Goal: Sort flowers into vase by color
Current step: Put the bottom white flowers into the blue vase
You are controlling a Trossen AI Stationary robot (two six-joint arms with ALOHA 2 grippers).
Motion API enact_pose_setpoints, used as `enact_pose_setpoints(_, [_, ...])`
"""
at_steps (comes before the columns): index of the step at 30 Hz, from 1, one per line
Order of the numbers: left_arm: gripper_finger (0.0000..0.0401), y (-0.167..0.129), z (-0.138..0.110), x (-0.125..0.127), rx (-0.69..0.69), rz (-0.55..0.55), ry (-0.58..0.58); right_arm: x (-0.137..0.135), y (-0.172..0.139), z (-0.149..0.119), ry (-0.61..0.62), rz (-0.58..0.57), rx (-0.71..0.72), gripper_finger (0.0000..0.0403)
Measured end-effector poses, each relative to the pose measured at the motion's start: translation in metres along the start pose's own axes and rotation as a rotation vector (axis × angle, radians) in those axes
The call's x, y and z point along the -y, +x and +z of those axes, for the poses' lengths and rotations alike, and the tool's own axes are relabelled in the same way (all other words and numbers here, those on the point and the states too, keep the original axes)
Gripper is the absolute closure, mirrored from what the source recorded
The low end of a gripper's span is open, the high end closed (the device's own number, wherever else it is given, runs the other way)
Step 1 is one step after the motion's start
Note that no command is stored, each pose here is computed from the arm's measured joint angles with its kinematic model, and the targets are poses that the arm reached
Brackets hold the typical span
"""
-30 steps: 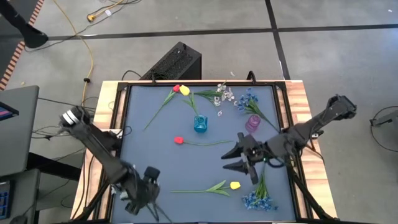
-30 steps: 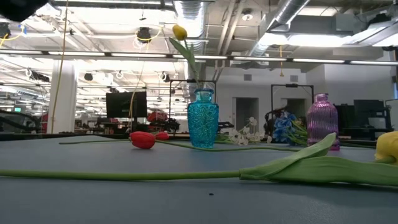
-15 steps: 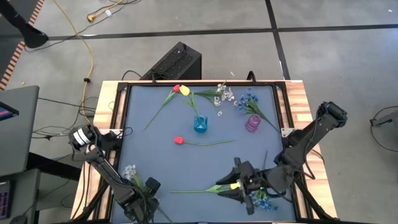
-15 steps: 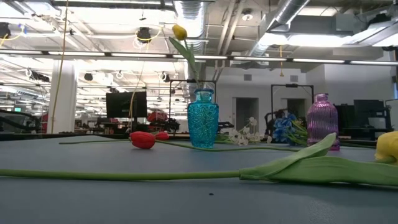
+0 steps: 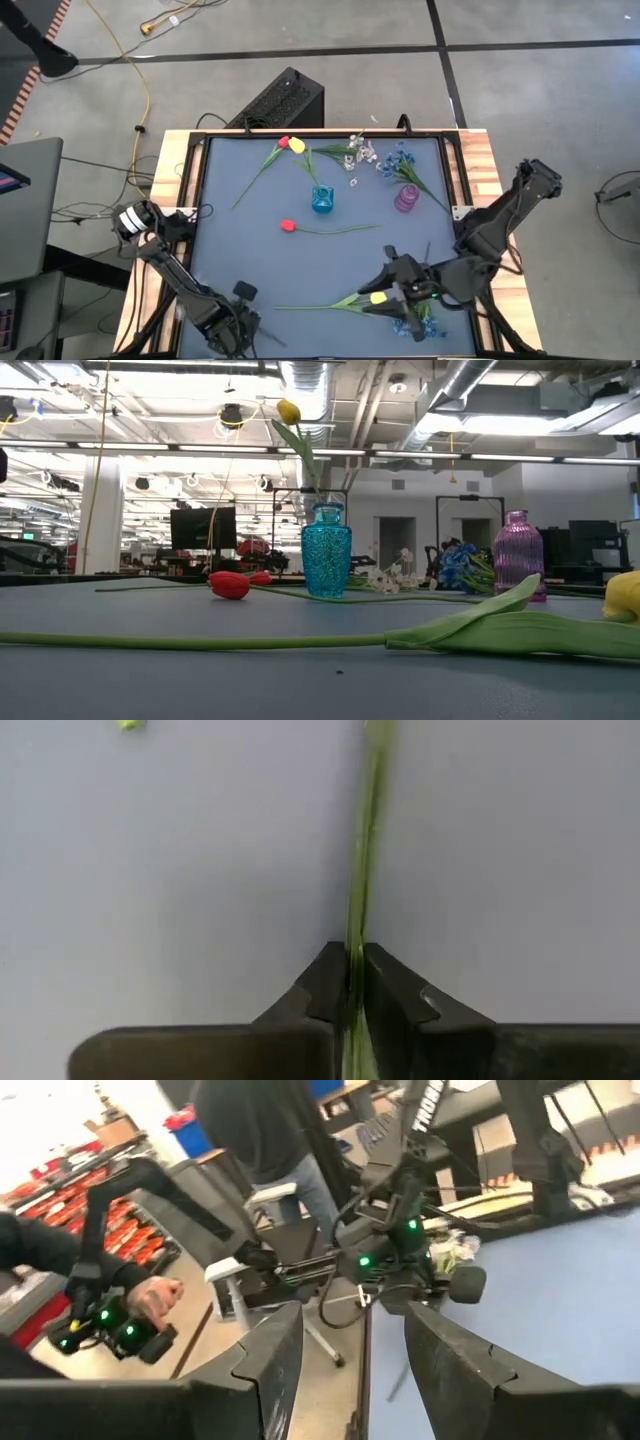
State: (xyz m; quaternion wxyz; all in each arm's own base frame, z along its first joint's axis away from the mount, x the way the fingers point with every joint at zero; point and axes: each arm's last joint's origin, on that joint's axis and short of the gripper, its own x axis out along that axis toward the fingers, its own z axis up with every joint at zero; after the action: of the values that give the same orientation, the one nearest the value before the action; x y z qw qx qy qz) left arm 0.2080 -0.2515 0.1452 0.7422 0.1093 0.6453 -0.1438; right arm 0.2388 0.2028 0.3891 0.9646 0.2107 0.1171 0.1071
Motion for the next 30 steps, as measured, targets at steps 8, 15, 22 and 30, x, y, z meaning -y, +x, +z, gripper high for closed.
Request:
enact_pose_setpoints(8, [0.0394,-0.031,0.029,-0.024,0.065,0.189,-0.119,-0.005,-0.03,0.013,-0.111,0.053,0.012,0.0201])
enact_pose_setpoints(15, [0.0398,-0.113,0.062,-0.058,0.191,0.305,-0.15,0.004,-0.045,0.017,-0.185,0.025,-0.034,0.0201])
enact_pose_setpoints(22, [0.0398,-0.189,0.078,-0.111,0.44,0.204,-0.535,0.014,-0.041,0.013,-0.409,-0.027,-0.1,0.0201])
enact_pose_setpoints(30, [0.0398,-0.214,0.075,-0.162,0.48,-0.098,-1.122,0.017,-0.038,0.011,-0.9,-0.02,-0.124,0.0201])
